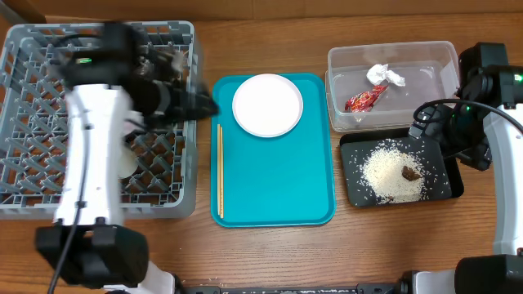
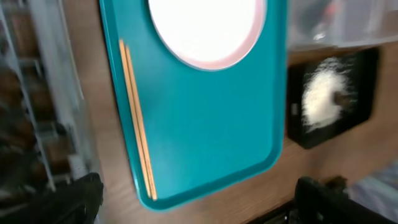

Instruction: Sort waste into correct bins and load items into the dishwasher

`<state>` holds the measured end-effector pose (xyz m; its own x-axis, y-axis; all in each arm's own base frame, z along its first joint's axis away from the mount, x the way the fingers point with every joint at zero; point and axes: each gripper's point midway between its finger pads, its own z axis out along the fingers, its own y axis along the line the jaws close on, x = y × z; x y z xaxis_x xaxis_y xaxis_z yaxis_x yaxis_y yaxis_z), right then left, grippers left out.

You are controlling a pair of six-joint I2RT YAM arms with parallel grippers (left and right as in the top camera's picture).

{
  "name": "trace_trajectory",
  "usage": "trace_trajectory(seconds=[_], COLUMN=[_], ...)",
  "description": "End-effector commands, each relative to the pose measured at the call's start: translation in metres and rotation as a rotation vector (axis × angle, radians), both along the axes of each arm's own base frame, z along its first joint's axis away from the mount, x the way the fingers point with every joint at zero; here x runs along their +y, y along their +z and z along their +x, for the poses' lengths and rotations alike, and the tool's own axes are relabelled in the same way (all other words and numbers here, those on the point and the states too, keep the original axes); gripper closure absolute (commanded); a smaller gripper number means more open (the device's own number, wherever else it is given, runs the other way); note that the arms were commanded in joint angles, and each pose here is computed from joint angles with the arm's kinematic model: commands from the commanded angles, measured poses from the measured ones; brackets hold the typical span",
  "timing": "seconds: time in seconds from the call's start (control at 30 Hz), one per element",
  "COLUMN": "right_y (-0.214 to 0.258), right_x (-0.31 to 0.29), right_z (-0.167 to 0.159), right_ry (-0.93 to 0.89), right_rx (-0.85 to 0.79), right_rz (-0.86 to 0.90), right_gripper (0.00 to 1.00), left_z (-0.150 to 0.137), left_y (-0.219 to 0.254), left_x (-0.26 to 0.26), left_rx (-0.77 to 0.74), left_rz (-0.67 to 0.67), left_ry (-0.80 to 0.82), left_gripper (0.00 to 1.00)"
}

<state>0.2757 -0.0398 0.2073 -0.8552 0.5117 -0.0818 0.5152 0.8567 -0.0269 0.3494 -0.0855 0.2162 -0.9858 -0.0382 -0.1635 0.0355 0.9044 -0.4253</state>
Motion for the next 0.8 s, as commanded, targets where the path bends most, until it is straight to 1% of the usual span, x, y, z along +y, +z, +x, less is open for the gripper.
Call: trace_trajectory(seconds=[0.0,0.03,0.17,0.23,0.47,0.63,0.77], right_y=[0.006,0.006,0.006,0.006,0.006,0.006,0.006], right_x=[-0.002,-0.002,-0.002,-0.002,0.000,0.000,0.000], right_z=[0.001,0.001,0.001,0.001,0.001,0.001,0.001], right_ry=[-0.001,-0.001,-0.001,-0.001,0.000,0.000,0.000], right_rx=[-0.022,-0.022,-0.022,-0.022,-0.023,-0.023,-0.022], right_rz=[-0.012,-0.012,-0.011,-0.008,-0.001,-0.001,-0.001], right_gripper=[0.00,0.00,0.00,0.00,0.00,0.00,0.00], left_z=[-0.012,-0.016,-0.032,-0.042,-0.063,-0.064,-0.063], left_y=[-0.031,-0.037,-0.073,-0.099,-0.162,-0.186,-0.195], left_x=[-0.008,-0.013,-0.031,-0.039,-0.052,-0.056,-0.043], left_rx=[0.123,0.141,0.255,0.290,0.299,0.240,0.207], left_rz=[0.196,0.205,0.221,0.231,0.246,0.241,0.306], left_ry=[0.188,0.207,0.372,0.391,0.360,0.302,0.309], left_gripper=[0.00,0.00,0.00,0.00,0.00,0.00,0.00])
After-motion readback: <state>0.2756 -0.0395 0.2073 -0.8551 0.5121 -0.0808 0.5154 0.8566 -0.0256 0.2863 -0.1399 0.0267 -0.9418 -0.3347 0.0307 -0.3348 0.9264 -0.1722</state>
